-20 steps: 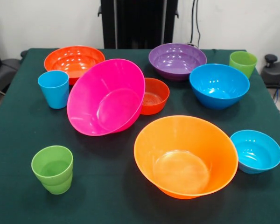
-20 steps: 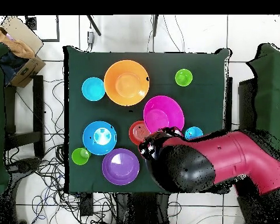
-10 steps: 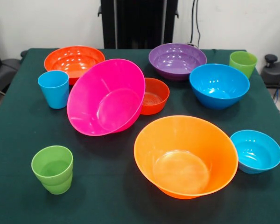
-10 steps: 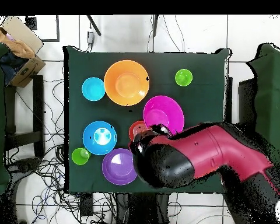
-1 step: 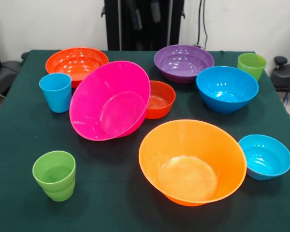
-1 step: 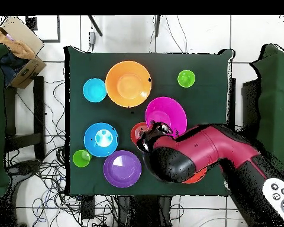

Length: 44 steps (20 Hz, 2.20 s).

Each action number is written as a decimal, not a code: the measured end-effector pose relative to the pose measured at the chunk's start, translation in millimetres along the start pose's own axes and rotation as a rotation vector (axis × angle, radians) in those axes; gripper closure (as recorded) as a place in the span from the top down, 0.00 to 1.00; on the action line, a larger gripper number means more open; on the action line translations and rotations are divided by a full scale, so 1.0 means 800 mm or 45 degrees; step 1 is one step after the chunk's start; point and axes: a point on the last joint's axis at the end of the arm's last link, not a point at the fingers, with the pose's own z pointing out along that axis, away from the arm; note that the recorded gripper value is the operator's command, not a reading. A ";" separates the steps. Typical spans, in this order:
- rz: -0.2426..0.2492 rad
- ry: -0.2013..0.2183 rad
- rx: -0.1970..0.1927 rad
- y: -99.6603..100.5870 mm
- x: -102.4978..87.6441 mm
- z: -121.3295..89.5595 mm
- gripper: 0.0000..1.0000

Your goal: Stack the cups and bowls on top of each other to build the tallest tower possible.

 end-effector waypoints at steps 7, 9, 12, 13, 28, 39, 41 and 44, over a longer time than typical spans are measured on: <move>0.120 -0.146 -0.140 0.020 0.042 0.074 1.00; 0.156 -0.148 -0.196 0.033 0.047 0.090 1.00; 0.174 -0.147 -0.262 0.054 0.049 0.111 1.00; 0.174 -0.146 -0.270 0.057 0.049 0.114 1.00; 0.043 -0.047 -0.078 0.022 0.051 0.082 1.00; -0.166 0.076 0.232 -0.030 0.029 0.026 1.00; -0.222 0.092 0.260 -0.028 0.025 0.028 1.00; -0.291 0.120 0.285 -0.022 0.024 0.033 1.00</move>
